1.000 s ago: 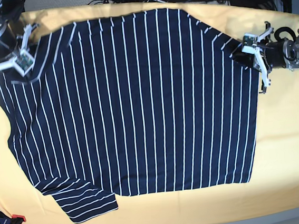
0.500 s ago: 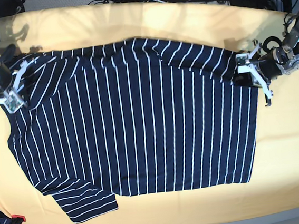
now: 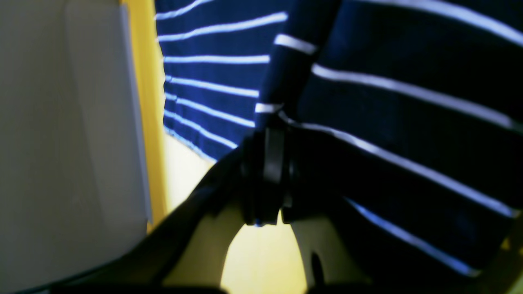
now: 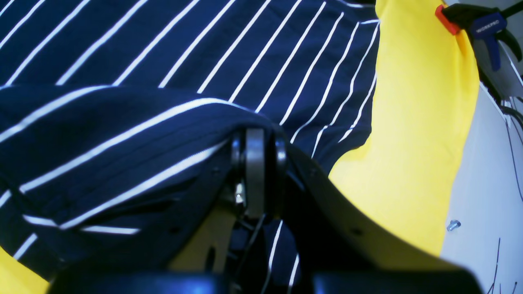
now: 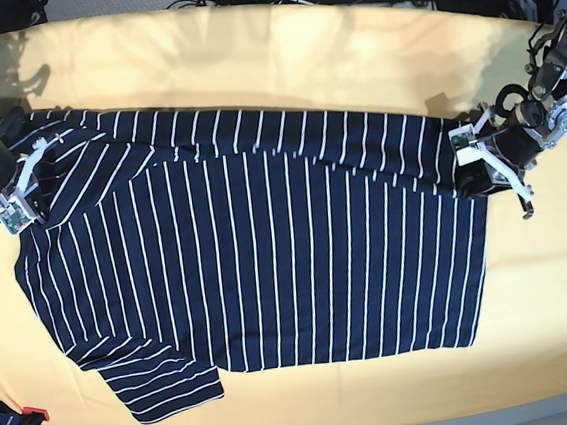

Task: Fold the T-shirt properly
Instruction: 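Drag the grasped shirt edge toward the robot with both grippers, then hold the shirt edge with both grippers and adjust the grip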

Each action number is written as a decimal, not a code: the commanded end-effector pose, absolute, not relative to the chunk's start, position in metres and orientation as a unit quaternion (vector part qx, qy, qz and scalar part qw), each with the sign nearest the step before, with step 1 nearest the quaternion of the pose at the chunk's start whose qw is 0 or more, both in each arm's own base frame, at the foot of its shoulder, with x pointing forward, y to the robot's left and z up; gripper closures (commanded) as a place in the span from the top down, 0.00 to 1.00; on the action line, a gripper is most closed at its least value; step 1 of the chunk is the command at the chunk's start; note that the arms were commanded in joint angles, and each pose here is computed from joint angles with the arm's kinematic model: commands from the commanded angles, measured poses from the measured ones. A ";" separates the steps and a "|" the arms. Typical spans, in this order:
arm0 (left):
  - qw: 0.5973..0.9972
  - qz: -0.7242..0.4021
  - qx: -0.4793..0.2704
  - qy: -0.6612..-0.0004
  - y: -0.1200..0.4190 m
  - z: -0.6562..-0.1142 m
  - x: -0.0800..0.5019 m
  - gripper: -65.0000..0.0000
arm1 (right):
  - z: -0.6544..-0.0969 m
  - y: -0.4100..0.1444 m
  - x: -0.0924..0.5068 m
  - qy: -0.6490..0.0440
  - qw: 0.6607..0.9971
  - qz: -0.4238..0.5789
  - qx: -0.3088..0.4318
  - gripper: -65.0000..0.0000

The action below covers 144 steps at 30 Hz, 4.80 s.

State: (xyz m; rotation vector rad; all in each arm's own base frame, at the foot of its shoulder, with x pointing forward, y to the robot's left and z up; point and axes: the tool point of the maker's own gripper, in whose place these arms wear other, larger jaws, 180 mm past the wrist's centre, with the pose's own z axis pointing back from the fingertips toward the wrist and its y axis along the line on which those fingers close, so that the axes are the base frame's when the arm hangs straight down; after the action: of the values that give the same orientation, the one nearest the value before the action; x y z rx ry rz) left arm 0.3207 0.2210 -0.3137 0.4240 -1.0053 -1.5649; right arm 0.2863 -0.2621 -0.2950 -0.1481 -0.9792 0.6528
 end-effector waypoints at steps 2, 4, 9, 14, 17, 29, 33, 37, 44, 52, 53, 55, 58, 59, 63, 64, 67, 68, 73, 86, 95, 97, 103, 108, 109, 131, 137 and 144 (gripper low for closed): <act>0.575 -0.657 0.192 -0.448 0.223 -0.299 0.330 0.00 | -0.279 -0.269 0.295 -0.484 0.818 0.296 -0.087 0.00; 0.580 -0.652 0.189 -0.451 0.221 -0.300 0.330 0.00 | -0.277 -0.274 0.297 -0.488 0.820 0.285 -0.097 0.00; 0.596 -0.641 0.198 -0.442 0.225 -0.304 0.332 0.00 | -0.274 -0.283 0.299 -0.492 0.823 0.260 -0.113 0.00; 0.601 -0.616 0.231 -0.454 0.233 -0.295 0.341 0.00 | -0.267 -0.297 0.304 -0.505 0.823 0.220 -0.140 0.00; 0.611 -0.593 0.237 -0.468 0.236 -0.289 0.345 0.00 | -0.271 -0.290 0.302 -0.498 0.824 0.240 -0.126 0.00; 0.621 -0.581 0.221 -0.477 0.233 -0.288 0.345 0.06 | -0.267 -0.286 0.305 -0.504 0.819 0.247 -0.122 0.00; 0.614 -0.554 0.247 -0.505 0.238 -0.271 0.356 0.53 | -0.250 -0.291 0.319 -0.528 0.806 0.230 -0.138 0.56; 0.627 -0.536 0.253 -0.506 0.243 -0.270 0.358 0.57 | -0.240 -0.301 0.325 -0.539 0.803 0.202 -0.156 0.62; 0.633 -0.571 0.227 -0.471 0.241 -0.283 0.348 0.57 | -0.273 -0.269 0.304 -0.464 0.822 0.317 -0.093 0.62; 0.646 -0.689 0.088 -0.318 0.242 -0.324 0.288 0.57 | -0.318 -0.275 0.249 -0.342 0.853 0.390 -0.060 0.62; 0.644 -0.698 0.073 -0.304 0.242 -0.327 0.281 0.57 | -0.322 -0.277 0.243 -0.330 0.856 0.393 -0.061 0.62; 0.641 -0.712 0.046 -0.282 0.242 -0.330 0.269 0.57 | -0.329 -0.281 0.232 -0.309 0.862 0.398 -0.060 0.62; 0.636 -0.718 0.043 -0.279 0.242 -0.331 0.266 0.57 | -0.339 -0.283 0.217 -0.287 0.868 0.402 -0.057 0.62; 0.635 -0.716 0.047 -0.286 0.242 -0.330 0.268 0.57 | -0.342 -0.283 0.213 -0.282 0.870 0.402 -0.053 0.62; 0.624 -0.714 0.078 -0.308 0.242 -0.325 0.280 0.57 | -0.346 -0.285 0.206 -0.276 0.876 0.391 -0.054 0.62; 0.623 -0.715 0.080 -0.309 0.242 -0.325 0.280 0.57 | -0.347 -0.285 0.205 -0.275 0.877 0.390 -0.054 0.62; 0.615 -0.721 0.077 -0.310 0.243 -0.328 0.280 0.57 | -0.347 -0.286 0.206 -0.278 0.879 0.384 -0.057 0.62; 0.614 -0.723 0.075 -0.307 0.245 -0.331 0.279 0.57 | -0.347 -0.286 0.206 -0.277 0.879 0.384 -0.057 0.62; 0.612 -0.744 0.063 -0.262 0.261 -0.352 0.265 0.57 | -0.348 -0.289 0.204 -0.267 0.882 0.384 -0.061 0.62; 0.586 -0.784 0.042 -0.201 0.271 -0.355 0.240 0.57 | -0.348 -0.290 0.205 -0.268 0.883 0.380 -0.064 0.62; 0.576 -0.774 0.060 -0.255 0.252 -0.353 0.256 0.20 | -0.349 -0.293 0.204 -0.265 0.885 0.377 -0.068 0.62; 0.578 -0.768 0.057 -0.271 0.244 -0.353 0.259 0.04 | -0.351 -0.296 0.201 -0.251 0.888 0.377 -0.074 0.62; 0.575 -0.765 0.065 -0.283 0.242 -0.351 0.264 0.00 | -0.357 -0.308 0.188 -0.201 0.895 0.388 -0.090 0.62; 0.572 -0.761 0.085 -0.294 0.246 -0.345 0.271 0.00 | -0.354 -0.322 0.192 -0.193 0.883 0.407 -0.129 0.62; 0.572 -0.761 0.085 -0.294 0.246 -0.345 0.271 0.00 | -0.353 -0.325 0.194 -0.193 0.881 0.410 -0.136 0.62; 0.571 -0.762 0.086 -0.294 0.247 -0.344 0.271 0.00 | -0.364 -0.362 0.210 -0.241 0.873 0.387 -0.172 0.00; 0.567 -0.770 0.095 -0.278 0.262 -0.336 0.270 0.00 | -0.347 -0.354 0.220 -0.247 0.869 0.403 -0.146 0.00; 0.544 -0.796 0.063 -0.259 0.265 -0.320 0.253 0.00 | -0.338 -0.350 0.214 -0.216 0.877 0.418 -0.097 0.00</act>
State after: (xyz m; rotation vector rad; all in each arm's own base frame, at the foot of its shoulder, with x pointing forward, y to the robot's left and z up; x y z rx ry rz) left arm 0.2467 0.2568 -0.3321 0.1089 -0.6145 -1.8740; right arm 0.2068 -0.3443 -0.3483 -0.1688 -0.4415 0.8513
